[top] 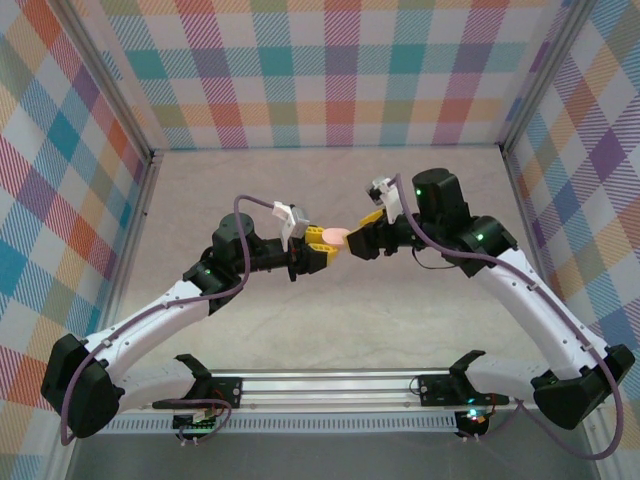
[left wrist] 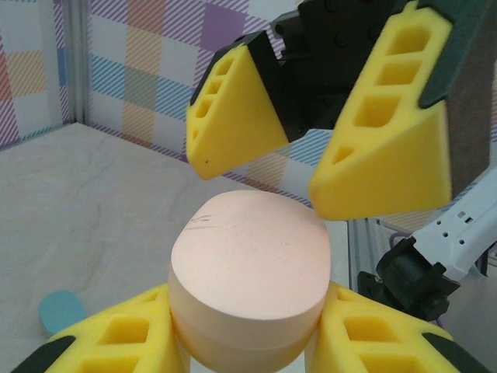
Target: Insert the wireless bluetooth earbuds into the charging case
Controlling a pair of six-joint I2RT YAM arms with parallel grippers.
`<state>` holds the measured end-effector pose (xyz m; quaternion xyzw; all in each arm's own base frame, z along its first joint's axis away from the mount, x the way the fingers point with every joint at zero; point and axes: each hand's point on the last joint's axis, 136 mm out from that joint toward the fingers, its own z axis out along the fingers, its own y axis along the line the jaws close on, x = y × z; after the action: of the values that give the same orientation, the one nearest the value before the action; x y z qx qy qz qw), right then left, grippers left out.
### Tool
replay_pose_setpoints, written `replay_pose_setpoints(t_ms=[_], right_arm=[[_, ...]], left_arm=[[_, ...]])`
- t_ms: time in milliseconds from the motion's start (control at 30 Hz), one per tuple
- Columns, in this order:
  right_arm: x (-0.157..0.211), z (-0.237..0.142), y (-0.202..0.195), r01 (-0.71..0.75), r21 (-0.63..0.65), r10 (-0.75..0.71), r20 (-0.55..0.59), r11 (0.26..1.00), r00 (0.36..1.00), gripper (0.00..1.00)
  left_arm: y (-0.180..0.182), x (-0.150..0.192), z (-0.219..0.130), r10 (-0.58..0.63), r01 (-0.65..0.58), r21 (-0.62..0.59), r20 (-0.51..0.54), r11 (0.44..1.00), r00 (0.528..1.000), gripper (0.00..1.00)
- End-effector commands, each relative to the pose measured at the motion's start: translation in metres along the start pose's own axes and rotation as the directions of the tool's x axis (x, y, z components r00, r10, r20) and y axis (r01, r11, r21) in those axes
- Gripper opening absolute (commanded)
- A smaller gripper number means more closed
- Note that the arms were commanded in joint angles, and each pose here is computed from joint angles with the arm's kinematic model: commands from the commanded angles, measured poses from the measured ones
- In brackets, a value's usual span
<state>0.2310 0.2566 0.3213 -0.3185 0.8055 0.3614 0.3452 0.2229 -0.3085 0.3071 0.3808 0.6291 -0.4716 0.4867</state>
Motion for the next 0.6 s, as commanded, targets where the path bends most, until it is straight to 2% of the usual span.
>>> replay_pose_setpoints(t_ms=[0, 133, 267, 567], right_arm=[[-0.002, 0.000, 0.007, 0.004, -0.042, -0.004, -0.007, 0.999, 1.000, 0.70], [0.005, -0.005, 0.029, 0.064, -0.163, -0.062, 0.013, 0.985, 0.998, 0.71], [0.013, -0.007, 0.036, 0.117, -0.202, -0.115, 0.022, 0.972, 0.993, 0.73], [0.011, 0.004, 0.013, 0.123, -0.095, -0.125, -0.022, 0.988, 0.992, 0.72]], left_arm=[[-0.008, -0.016, -0.003, 0.013, -0.014, 0.026, 0.029, 1.000, 0.999, 0.30], [-0.008, -0.015, -0.004, 0.014, -0.015, 0.023, 0.029, 1.000, 0.999, 0.30], [-0.009, -0.016, -0.003, 0.012, -0.012, 0.029, 0.027, 0.999, 1.000, 0.30], [-0.012, -0.019, -0.003, 0.001, -0.003, 0.047, 0.027, 0.999, 1.000, 0.30]])
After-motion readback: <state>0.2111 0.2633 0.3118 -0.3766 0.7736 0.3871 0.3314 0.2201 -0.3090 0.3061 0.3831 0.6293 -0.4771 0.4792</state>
